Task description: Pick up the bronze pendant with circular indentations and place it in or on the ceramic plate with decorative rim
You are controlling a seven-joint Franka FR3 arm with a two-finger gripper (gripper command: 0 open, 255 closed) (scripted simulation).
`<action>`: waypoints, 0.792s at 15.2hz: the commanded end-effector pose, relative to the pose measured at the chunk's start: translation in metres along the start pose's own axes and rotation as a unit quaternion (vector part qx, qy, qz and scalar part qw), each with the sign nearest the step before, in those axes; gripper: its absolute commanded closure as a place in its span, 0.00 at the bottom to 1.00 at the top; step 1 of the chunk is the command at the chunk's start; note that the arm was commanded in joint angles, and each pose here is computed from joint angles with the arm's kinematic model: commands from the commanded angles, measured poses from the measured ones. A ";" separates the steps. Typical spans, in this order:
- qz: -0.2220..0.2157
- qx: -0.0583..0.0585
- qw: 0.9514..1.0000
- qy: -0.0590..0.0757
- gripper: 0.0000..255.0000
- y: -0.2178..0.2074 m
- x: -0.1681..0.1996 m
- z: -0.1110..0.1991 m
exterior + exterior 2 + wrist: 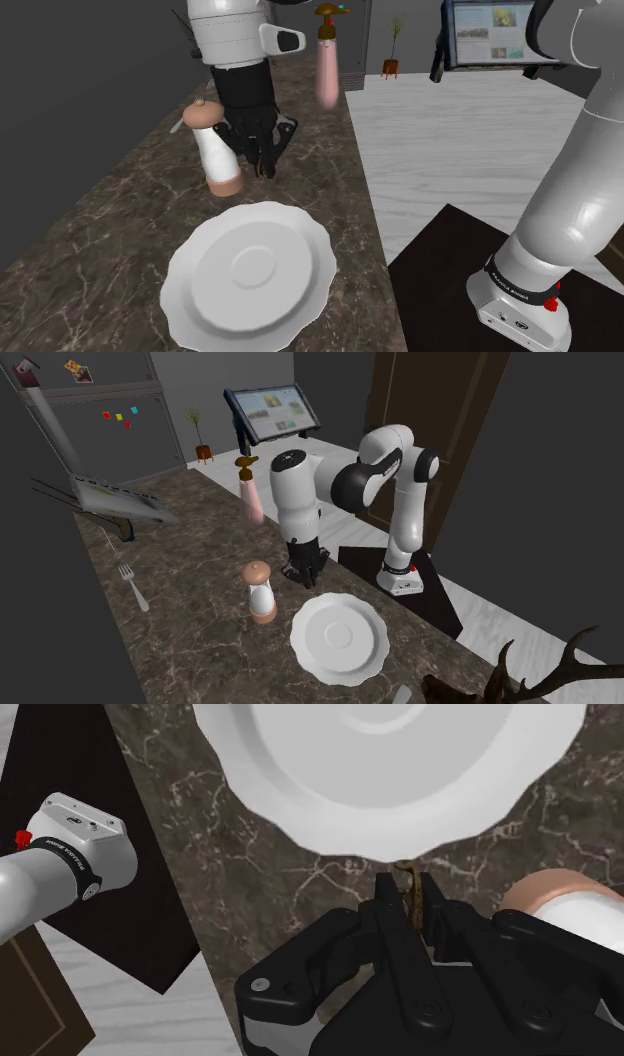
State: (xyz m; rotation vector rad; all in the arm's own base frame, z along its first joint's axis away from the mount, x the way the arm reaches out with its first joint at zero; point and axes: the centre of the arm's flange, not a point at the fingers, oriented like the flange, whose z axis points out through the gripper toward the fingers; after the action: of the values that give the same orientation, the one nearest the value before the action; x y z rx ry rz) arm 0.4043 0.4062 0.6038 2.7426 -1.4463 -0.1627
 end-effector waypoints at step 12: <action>0.001 0.000 1.000 0.000 1.00 0.009 -0.128 0.031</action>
State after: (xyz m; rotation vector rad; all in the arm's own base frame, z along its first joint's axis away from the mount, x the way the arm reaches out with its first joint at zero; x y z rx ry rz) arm 0.3234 0.5057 0.5879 2.7418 -1.4476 -0.1630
